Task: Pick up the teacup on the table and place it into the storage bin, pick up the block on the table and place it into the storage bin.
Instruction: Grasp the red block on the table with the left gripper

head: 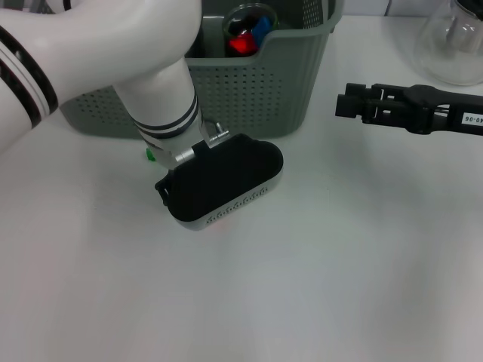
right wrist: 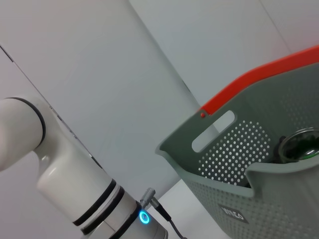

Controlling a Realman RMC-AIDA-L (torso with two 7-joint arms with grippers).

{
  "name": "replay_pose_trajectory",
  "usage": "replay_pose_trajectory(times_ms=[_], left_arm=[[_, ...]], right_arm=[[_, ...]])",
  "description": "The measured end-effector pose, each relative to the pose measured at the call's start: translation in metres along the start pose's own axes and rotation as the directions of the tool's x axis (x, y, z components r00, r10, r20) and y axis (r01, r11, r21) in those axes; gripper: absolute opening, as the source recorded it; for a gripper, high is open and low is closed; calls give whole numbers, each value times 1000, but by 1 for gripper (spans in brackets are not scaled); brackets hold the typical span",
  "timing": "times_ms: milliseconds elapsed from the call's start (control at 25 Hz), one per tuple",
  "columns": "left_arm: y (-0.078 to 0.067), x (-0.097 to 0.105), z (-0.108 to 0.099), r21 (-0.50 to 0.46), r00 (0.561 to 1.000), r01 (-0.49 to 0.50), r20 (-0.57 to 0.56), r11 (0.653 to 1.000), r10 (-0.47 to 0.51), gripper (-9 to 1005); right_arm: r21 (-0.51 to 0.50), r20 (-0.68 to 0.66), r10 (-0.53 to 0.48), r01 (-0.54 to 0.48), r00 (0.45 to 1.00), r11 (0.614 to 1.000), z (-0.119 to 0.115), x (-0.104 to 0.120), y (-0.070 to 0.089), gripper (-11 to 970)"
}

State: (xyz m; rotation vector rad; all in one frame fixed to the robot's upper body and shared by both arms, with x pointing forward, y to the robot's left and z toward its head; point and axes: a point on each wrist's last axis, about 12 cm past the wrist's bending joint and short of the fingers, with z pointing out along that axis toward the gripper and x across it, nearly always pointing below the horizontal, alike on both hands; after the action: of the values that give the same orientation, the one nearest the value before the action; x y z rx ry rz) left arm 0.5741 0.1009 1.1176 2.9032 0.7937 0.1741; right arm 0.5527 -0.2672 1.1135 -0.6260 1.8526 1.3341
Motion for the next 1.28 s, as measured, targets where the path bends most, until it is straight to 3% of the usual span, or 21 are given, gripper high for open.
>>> replay_pose_trajectory(times_ms=[480, 1000, 1280], left_arm=[[4, -4, 0, 8, 1000, 7, 1, 1000, -7, 547], [6, -5, 0, 14, 1000, 27, -14, 1000, -27, 299], [6, -7, -6, 21, 998, 63, -2, 998, -63, 285]], right_arm=[[4, -1, 3, -3, 1000, 1000, -2, 1, 0, 704], [7, 4, 2, -2, 1000, 1000, -3, 2, 0, 704], [9, 6, -7, 7, 1000, 1000, -4, 2, -1, 704]])
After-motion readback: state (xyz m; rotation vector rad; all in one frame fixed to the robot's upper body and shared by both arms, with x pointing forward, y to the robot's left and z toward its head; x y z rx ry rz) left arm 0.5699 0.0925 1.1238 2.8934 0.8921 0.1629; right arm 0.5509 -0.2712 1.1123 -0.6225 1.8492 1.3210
